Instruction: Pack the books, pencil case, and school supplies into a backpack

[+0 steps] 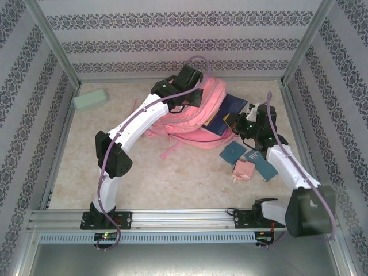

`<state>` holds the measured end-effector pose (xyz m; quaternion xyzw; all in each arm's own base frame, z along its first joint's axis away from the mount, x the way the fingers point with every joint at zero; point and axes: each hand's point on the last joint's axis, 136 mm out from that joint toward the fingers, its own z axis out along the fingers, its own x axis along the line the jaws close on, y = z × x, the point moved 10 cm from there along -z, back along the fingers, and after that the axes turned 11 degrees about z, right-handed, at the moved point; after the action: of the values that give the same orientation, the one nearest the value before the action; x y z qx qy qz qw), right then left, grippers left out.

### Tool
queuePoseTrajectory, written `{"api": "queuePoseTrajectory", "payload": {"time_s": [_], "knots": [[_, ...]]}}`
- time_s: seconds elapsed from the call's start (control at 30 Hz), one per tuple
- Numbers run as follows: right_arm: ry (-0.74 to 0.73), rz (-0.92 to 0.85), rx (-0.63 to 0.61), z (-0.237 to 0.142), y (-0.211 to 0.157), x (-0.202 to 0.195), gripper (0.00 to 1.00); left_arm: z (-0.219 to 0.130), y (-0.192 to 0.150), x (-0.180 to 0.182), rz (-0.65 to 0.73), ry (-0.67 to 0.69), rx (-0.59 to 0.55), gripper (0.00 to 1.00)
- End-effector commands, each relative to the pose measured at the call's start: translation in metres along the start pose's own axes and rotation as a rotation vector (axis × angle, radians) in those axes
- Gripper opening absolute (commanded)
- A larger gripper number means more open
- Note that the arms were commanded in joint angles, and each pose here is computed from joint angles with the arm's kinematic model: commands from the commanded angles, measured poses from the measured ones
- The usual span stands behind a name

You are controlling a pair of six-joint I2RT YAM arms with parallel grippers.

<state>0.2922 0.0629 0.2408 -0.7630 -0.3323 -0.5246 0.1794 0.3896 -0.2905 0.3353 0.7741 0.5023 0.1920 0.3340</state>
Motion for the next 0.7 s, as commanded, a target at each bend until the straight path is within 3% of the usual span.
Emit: {"api": "queuePoseTrajectory", "payload": {"time_s": [0.0,0.17,0.43,0.67], "knots": [[0.205,-0.014,0.016,0.019,0.011,0.029,0.00,-0.052,0.031,0.006,-0.081,-0.064,-0.164,0.00],[0.268,-0.035,0.056,0.056,0.015,0.050,0.00,-0.049,0.032,0.011,-0.122,-0.083,-0.161,0.00],[0.320,0.024,0.094,0.109,0.022,0.051,0.00,-0.051,0.037,0.014,-0.139,-0.121,-0.176,0.00],[0.218,0.038,0.087,0.160,0.023,0.034,0.00,-0.049,0.037,0.015,-0.155,-0.150,-0.170,0.00]]}}
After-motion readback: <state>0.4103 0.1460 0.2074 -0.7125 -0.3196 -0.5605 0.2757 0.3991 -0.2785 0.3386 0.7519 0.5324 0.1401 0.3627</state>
